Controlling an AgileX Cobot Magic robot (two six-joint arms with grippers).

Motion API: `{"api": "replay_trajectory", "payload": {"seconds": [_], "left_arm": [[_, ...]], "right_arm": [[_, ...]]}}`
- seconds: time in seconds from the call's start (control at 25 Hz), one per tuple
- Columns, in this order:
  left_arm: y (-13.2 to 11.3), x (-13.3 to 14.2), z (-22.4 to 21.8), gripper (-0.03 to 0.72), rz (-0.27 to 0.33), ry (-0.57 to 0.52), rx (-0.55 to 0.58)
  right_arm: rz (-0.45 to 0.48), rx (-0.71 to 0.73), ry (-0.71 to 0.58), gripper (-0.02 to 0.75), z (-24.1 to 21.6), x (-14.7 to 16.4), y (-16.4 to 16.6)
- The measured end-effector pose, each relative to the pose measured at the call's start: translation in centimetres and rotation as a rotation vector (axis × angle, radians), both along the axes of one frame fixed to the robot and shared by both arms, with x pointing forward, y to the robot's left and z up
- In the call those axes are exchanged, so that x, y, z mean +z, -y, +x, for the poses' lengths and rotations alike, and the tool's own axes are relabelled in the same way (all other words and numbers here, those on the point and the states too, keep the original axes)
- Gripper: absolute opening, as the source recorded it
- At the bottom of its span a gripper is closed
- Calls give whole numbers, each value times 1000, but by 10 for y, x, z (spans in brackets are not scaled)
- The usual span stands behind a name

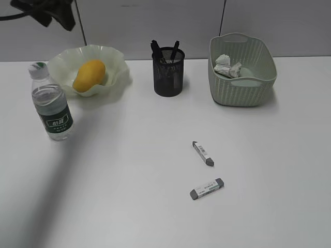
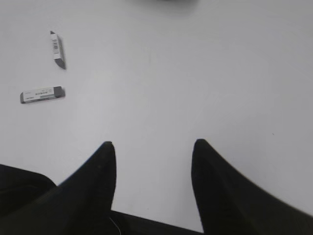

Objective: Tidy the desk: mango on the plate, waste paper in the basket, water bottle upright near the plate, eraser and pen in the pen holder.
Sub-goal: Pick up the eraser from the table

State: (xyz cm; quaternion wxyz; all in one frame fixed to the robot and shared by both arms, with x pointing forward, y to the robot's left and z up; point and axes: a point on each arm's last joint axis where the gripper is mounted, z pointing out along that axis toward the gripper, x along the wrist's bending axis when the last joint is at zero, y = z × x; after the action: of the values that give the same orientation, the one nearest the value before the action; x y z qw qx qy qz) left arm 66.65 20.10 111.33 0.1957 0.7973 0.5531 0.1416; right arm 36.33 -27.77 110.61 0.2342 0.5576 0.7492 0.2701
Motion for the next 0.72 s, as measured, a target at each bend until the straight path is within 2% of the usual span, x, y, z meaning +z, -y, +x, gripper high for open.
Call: {"api": "replay_trajectory", "payload": {"seconds": [0.2,0.36,0.52,0.72], "left_arm": [[-34,34,-19,467,-3,68,69],[-55,46,-53,463,18,61,110],[-69,43,-95,463,42,19,132],[-76,47,-163,461,36,52,134]], "right_arm": [[-53,214,-87,382,58,10,-19],[-204,541,-134,375,92,3,-51],[-336,856,-153,375,112,-19,-86],[-417,1097,-139,374,129,-52,-118]]}}
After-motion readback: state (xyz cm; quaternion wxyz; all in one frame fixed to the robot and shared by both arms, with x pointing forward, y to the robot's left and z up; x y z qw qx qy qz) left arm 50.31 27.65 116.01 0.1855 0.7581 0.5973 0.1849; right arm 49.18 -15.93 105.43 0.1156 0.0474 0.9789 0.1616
